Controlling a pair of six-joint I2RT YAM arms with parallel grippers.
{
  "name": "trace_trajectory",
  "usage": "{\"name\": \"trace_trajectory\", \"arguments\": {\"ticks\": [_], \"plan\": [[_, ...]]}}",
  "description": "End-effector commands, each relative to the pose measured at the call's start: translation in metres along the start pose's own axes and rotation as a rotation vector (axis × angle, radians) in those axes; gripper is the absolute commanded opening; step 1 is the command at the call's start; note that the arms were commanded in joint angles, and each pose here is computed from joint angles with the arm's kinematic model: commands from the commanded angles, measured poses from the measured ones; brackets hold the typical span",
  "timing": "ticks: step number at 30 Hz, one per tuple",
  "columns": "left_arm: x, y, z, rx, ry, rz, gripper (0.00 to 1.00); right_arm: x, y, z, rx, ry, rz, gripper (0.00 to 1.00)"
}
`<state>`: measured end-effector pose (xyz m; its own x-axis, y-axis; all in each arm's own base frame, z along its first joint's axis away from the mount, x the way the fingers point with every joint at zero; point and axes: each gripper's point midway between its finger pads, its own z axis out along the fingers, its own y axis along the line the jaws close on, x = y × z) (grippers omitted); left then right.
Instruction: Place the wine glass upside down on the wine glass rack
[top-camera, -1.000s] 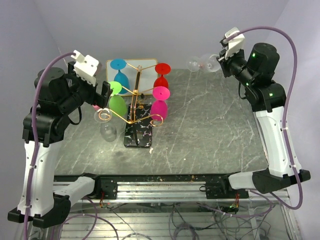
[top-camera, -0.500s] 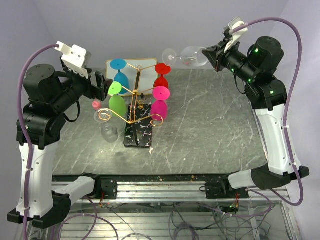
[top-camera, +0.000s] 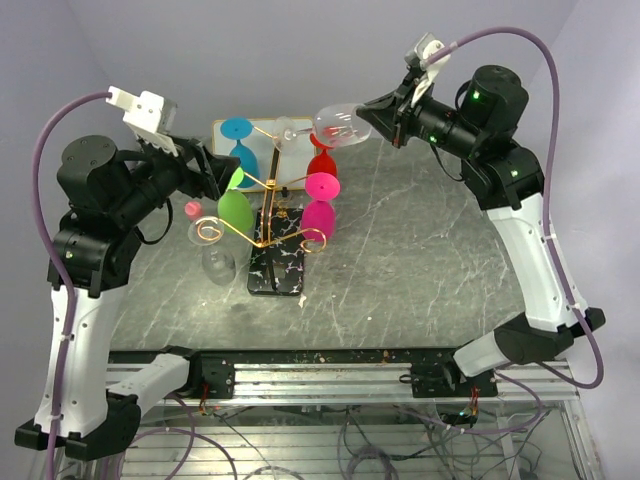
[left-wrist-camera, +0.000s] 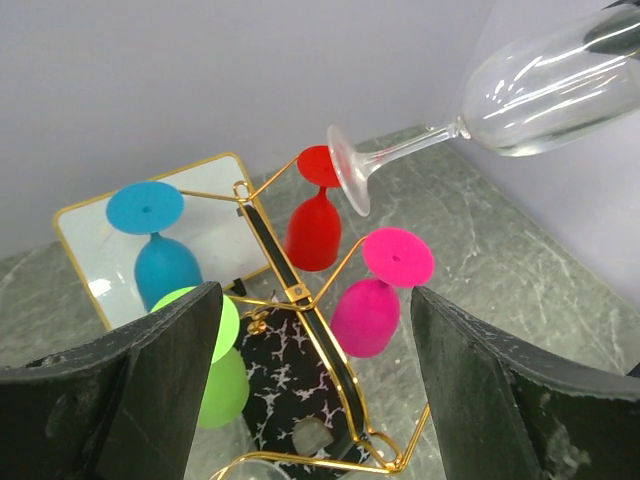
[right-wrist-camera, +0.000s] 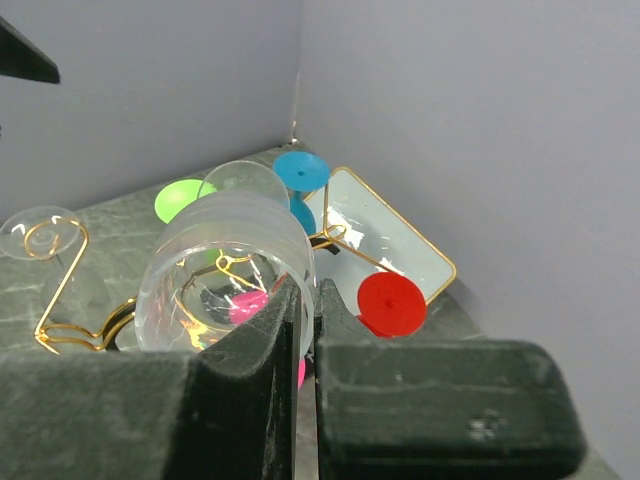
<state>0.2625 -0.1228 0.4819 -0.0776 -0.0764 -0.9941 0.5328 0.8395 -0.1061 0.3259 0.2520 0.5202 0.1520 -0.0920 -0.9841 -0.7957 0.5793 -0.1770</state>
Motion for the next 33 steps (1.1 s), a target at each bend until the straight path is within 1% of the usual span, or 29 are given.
{"name": "trace_trajectory", "arguments": {"ticks": [1, 7, 15, 18, 22, 24, 29, 33], "plan": [[-0.011, -0.008, 0.008, 0.053, -0.070, -0.073, 0.85, -0.027, 0.005, 0.004, -0.034, -0.083, 0.010, 0.00], [-0.002, -0.011, 0.027, 0.095, -0.080, -0.205, 0.83, -0.027, 0.008, 0.011, -0.062, -0.090, 0.044, 0.00], [0.017, -0.018, 0.056, 0.186, -0.033, -0.339, 0.82, -0.031, 0.022, 0.003, -0.109, -0.118, 0.087, 0.00], [0.021, -0.020, 0.064, 0.215, -0.029, -0.373, 0.78, -0.033, 0.023, 0.000, -0.110, -0.126, 0.091, 0.00], [0.030, -0.019, 0.073, 0.232, 0.000, -0.396, 0.68, -0.033, 0.027, -0.003, -0.121, -0.129, 0.096, 0.00], [0.033, -0.020, 0.076, 0.244, 0.011, -0.397, 0.65, -0.032, 0.028, -0.004, -0.124, -0.131, 0.097, 0.00], [0.032, -0.024, 0.078, 0.269, 0.007, -0.389, 0.61, -0.029, 0.029, -0.008, -0.114, -0.131, 0.089, 0.00], [0.034, -0.026, 0.081, 0.277, 0.013, -0.382, 0.53, -0.027, 0.030, -0.009, -0.115, -0.129, 0.085, 0.00]]}}
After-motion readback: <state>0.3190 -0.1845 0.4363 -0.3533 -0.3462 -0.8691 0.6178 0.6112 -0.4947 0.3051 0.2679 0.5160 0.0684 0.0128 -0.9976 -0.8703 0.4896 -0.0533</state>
